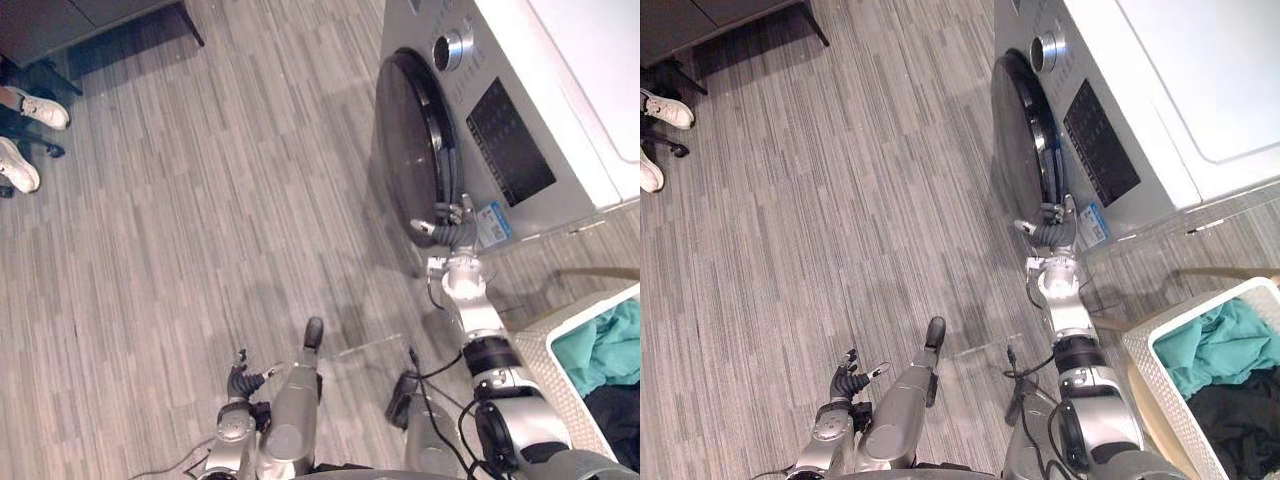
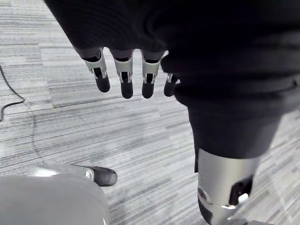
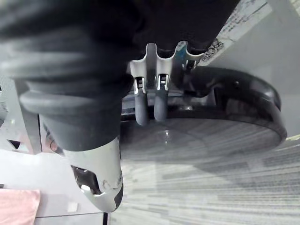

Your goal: Pick up the laundry basket with both hands and put the clothes into the washing machine.

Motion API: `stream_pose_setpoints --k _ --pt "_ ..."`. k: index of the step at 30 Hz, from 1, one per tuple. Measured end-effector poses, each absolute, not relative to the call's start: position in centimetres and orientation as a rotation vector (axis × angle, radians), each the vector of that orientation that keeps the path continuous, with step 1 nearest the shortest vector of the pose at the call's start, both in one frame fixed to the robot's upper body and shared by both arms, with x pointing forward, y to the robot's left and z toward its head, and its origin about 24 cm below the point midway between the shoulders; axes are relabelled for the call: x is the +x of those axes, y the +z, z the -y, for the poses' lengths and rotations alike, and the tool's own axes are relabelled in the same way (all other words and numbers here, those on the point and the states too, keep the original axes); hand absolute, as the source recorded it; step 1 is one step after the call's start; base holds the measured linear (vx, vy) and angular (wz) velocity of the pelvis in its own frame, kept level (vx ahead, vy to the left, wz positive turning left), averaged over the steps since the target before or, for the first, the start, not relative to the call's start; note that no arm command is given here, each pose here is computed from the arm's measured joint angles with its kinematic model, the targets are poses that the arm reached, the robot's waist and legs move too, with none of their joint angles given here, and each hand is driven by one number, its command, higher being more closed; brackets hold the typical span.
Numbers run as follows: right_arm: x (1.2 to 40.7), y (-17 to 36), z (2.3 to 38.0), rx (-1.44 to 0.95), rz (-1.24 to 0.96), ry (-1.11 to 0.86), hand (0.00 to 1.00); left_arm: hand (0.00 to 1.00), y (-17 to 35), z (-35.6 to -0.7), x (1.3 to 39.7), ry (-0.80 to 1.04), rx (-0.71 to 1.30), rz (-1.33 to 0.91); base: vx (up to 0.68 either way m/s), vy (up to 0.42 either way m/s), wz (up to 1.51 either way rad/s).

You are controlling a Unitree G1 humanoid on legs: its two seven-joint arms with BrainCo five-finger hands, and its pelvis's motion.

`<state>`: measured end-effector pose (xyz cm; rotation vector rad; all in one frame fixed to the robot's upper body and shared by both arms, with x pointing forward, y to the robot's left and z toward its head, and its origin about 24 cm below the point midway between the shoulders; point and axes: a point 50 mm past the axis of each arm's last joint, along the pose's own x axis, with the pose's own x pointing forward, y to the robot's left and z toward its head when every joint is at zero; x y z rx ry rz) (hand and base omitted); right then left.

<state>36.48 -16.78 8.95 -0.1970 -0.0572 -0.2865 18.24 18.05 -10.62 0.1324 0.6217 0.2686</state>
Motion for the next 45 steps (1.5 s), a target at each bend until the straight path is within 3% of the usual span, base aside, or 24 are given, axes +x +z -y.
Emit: stream_pose_setpoints --k 4,10,13,17,21,25,28,31,37,41,45 --pt "37.1 9.4 15.2 -0.154 0.056 -0.215 0.00 0.00 -10.3 -17.9 18.8 0.261 0.123 -0.606 -0.10 -0.046 0.20" --pt "37.6 11.3 9.2 -0.012 0.107 -0.036 0.00 0.00 -9.7 -17.2 20.1 0.238 0.110 -0.572 -0.04 -0.039 0.21" --pt "38.3 15.2 6.2 -0.004 0.197 0.059 0.00 0.00 -9.1 -16.9 20.9 0.229 0.105 -0.538 0.05 -0.057 0.61" --pt "35.9 23.3 -1.8 0.024 0.471 0.353 0.00 0.00 -8.5 -16.8 21.5 0.232 0.105 -0.507 0.08 -0.079 0.42" --pt "33.6 28.4 -4.3 0.065 0.662 0.455 0.00 0.00 -7.8 -16.2 22.2 0.218 0.092 -0.472 0.07 -0.037 0.38" --pt "33.0 29.7 -2.7 0.083 0.746 0.427 0.00 0.00 -7.4 -16.0 22.7 0.214 0.089 -0.455 -0.03 0.010 -0.20" --pt "33.3 27.5 -0.1 0.064 0.731 0.380 0.00 0.00 -6.5 -15.8 24.0 0.202 0.092 -0.417 -0.13 0.012 -0.66" --pt "34.1 22.2 2.5 -0.019 0.594 0.341 0.00 0.00 -4.6 -15.5 26.4 0.164 0.131 -0.337 -0.12 0.023 -0.66" --pt "31.2 10.7 8.5 -0.076 0.287 0.262 0.00 0.00 3.2 -15.7 32.7 0.143 0.212 -0.057 -0.05 0.004 -0.54" --pt "29.3 6.3 12.5 -0.067 0.140 0.127 0.00 0.00 9.5 -19.0 36.3 0.226 0.319 0.102 0.02 0.001 -0.55" --pt "27.8 4.3 16.2 -0.046 0.073 -0.046 0.00 0.00 16.1 -25.1 38.0 0.408 0.440 0.205 0.00 0.001 -0.44"
